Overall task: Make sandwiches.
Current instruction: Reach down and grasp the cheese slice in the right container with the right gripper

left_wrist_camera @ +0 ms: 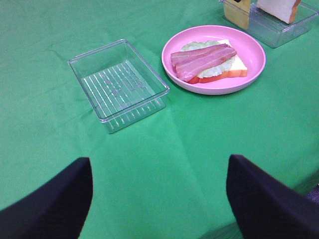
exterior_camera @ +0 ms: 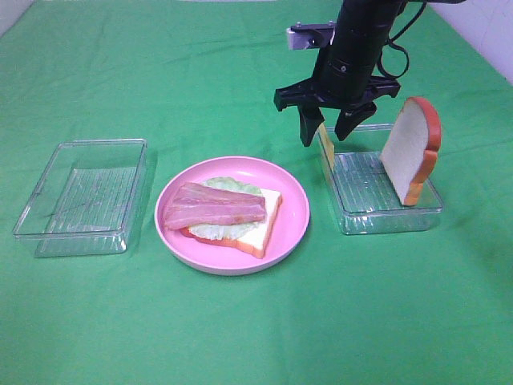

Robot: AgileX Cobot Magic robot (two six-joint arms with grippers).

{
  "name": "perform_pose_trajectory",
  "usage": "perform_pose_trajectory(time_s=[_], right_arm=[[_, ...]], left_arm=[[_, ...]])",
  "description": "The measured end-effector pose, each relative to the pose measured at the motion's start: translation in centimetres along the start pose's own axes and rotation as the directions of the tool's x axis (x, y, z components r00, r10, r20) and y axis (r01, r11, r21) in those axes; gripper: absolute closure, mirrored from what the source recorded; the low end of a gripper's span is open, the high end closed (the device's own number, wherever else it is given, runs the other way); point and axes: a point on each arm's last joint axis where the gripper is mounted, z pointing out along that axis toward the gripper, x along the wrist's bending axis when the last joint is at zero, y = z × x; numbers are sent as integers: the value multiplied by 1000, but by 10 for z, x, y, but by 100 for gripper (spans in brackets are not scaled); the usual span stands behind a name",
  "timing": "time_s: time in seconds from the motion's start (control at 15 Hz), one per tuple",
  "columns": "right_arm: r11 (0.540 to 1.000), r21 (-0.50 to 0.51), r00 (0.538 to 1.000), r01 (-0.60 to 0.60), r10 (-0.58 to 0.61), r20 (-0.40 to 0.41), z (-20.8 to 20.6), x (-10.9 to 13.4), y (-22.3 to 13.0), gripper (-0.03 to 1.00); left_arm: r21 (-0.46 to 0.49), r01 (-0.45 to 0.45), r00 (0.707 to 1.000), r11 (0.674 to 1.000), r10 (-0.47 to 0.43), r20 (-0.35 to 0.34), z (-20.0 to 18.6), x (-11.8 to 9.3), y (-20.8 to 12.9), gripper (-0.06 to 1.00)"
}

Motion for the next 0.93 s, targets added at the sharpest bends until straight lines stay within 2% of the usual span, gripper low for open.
perform_pose_trajectory(time_s=[0.27, 0.4, 0.6, 0.8, 0.93], right_arm=[[1000, 31, 1000, 0, -1, 7, 9, -1, -1, 46], [999, 49, 1000, 0, 0, 9, 14, -1, -2, 53], [999, 50, 1000, 1, -2, 13, 14, -2, -2, 71], [999, 48, 1000, 4, -5, 19, 14, -2, -2, 95], [999, 48, 1000, 3, -4, 19, 14, -2, -2, 97]], left_arm=[[0, 0, 1000, 1000, 0, 0, 0, 0, 0, 24], [0, 0, 1000, 1000, 0, 0, 0, 0, 0, 24], [0, 0, 1000, 1000, 0, 0, 0, 0, 0, 24], [0, 0, 1000, 1000, 0, 0, 0, 0, 0, 24], [0, 0, 1000, 1000, 0, 0, 0, 0, 0, 24]])
